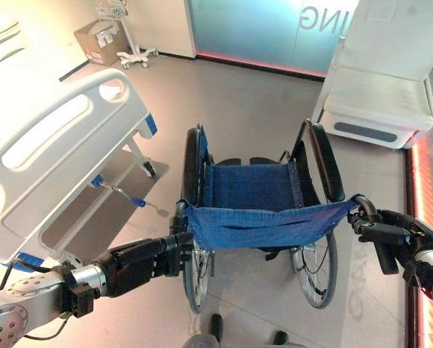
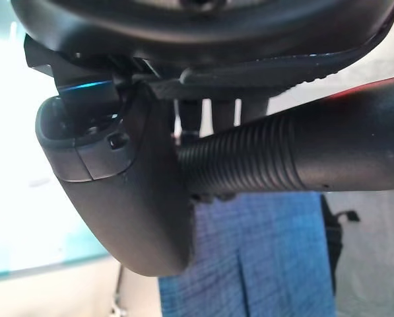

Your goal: Push the wheelchair next to the bed

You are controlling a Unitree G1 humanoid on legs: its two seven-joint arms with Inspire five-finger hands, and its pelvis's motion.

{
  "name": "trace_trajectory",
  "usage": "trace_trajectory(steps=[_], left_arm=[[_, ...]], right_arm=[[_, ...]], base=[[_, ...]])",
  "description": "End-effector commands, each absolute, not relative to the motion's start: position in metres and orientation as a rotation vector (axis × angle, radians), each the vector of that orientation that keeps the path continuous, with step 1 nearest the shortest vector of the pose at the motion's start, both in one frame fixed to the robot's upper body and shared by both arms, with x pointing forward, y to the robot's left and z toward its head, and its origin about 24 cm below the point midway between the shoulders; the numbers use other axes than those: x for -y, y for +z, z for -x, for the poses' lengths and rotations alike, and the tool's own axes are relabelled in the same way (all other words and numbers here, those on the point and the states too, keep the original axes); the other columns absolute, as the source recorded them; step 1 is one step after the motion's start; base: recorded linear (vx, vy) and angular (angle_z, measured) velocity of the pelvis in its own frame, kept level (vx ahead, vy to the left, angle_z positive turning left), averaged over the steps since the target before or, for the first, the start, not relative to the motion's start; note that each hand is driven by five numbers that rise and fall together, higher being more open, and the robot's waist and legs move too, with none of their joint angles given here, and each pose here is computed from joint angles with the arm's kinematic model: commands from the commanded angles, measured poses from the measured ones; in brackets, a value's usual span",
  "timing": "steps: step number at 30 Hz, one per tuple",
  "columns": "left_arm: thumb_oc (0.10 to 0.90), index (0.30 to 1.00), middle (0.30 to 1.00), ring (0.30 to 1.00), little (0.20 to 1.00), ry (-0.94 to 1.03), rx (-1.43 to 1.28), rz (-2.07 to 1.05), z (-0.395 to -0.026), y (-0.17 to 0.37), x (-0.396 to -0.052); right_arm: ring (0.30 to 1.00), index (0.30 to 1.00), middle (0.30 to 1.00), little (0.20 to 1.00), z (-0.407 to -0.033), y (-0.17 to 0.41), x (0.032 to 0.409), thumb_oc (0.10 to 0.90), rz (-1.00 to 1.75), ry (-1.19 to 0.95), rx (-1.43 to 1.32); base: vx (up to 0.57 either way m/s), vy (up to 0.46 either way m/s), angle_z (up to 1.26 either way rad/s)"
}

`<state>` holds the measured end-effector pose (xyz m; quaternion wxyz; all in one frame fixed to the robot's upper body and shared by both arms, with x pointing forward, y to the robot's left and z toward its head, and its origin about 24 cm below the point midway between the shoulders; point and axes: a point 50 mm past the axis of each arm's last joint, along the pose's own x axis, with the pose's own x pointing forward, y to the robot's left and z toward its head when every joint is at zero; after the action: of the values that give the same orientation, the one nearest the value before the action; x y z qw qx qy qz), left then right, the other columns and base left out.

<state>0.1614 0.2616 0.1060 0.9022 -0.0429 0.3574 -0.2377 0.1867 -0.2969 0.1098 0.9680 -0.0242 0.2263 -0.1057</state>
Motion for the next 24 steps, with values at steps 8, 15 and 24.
trace_trajectory(steps=[8,15,24], left_arm=[[0.800,0.900,0.900,0.900,0.900,-0.610,-0.417,0.194,-0.189,0.149,-0.229],[0.800,0.900,0.900,0.900,0.900,-0.418,-0.279,0.231,-0.202,0.159,-0.237],[0.400,0.300,0.300,0.300,0.300,-0.412,-0.157,0.248,-0.205,0.170,-0.237]], right_arm=[[0.300,0.300,0.300,0.300,-0.212,0.134,0.270,0.400,0.001,-0.059,-0.309],[0.300,0.300,0.300,0.300,-0.210,0.128,0.270,0.400,-0.010,-0.062,-0.334],[0.300,0.300,0.300,0.300,-0.209,0.123,0.270,0.400,-0.019,-0.062,-0.347]], base=[[0.00,0.000,0.00],[0.00,0.000,0.00],[0.00,0.000,0.00]])
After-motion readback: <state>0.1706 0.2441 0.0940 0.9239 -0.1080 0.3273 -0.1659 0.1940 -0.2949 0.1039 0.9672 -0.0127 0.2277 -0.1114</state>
